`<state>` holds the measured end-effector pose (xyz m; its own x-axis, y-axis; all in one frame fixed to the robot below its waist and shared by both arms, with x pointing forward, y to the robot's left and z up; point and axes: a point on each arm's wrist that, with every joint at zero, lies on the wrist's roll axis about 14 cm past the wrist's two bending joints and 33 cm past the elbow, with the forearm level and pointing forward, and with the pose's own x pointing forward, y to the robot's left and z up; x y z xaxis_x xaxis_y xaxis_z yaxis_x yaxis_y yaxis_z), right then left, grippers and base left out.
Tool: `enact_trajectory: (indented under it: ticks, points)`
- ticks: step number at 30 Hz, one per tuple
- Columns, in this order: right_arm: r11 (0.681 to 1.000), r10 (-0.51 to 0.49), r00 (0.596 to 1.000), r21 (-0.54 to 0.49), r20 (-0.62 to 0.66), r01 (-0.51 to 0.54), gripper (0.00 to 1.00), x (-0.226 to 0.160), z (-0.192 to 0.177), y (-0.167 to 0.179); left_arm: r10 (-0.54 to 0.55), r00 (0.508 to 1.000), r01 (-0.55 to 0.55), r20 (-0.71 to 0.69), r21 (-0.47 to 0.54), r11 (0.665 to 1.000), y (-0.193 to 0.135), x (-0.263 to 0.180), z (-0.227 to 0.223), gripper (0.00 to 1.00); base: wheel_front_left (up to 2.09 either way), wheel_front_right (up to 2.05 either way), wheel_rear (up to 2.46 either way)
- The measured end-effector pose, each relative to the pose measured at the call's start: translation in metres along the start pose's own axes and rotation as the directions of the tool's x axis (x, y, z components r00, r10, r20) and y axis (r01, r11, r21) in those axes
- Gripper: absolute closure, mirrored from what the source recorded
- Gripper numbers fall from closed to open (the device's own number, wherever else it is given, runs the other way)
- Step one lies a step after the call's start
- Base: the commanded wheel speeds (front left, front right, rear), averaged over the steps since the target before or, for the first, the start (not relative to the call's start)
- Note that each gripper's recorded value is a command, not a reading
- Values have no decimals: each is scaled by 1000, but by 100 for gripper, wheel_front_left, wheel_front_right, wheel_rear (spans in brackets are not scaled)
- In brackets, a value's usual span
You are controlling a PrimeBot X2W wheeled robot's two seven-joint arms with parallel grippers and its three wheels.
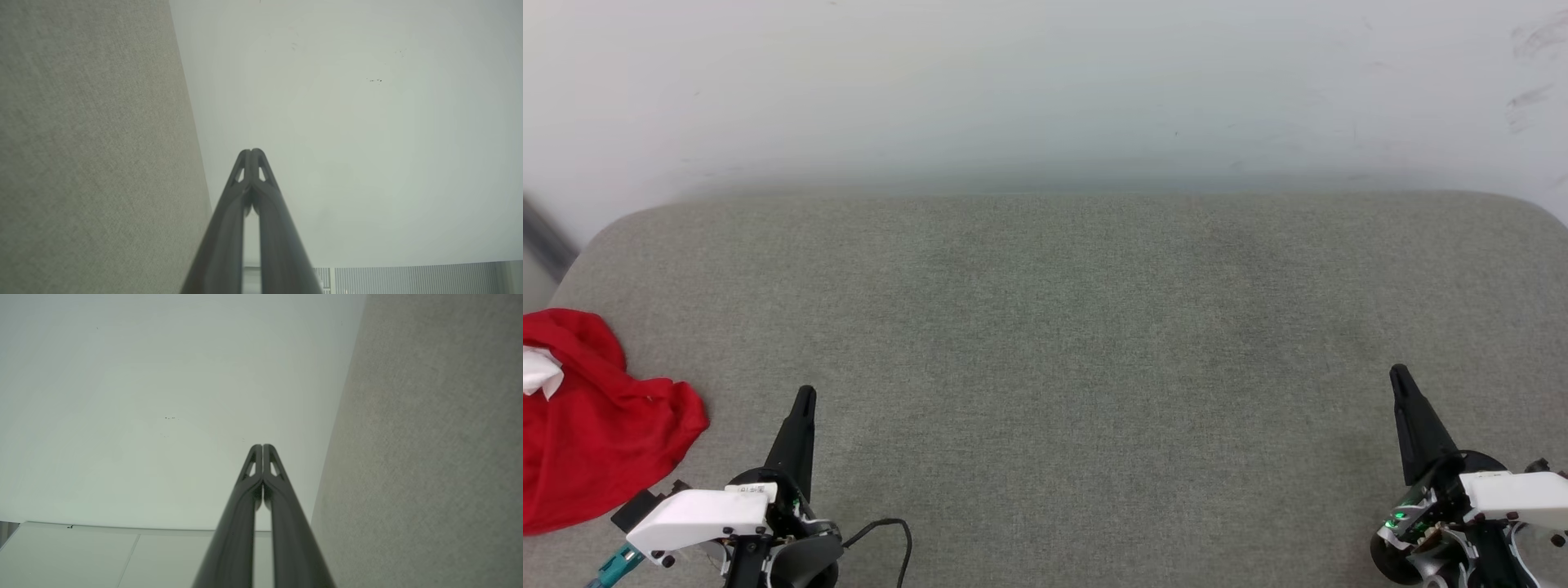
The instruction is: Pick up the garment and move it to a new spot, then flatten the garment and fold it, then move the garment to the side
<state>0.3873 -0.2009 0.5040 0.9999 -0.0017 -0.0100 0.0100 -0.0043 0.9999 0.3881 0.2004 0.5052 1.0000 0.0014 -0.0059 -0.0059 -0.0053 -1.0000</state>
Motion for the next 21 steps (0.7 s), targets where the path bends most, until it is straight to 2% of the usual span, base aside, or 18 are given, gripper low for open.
enact_trajectory:
  ticks: [21]
  points:
    - [1000,0,1000,0,0,0,100,0,0,0,0,1000,0,0,0,1000,0,0,0,100,0,0,0]
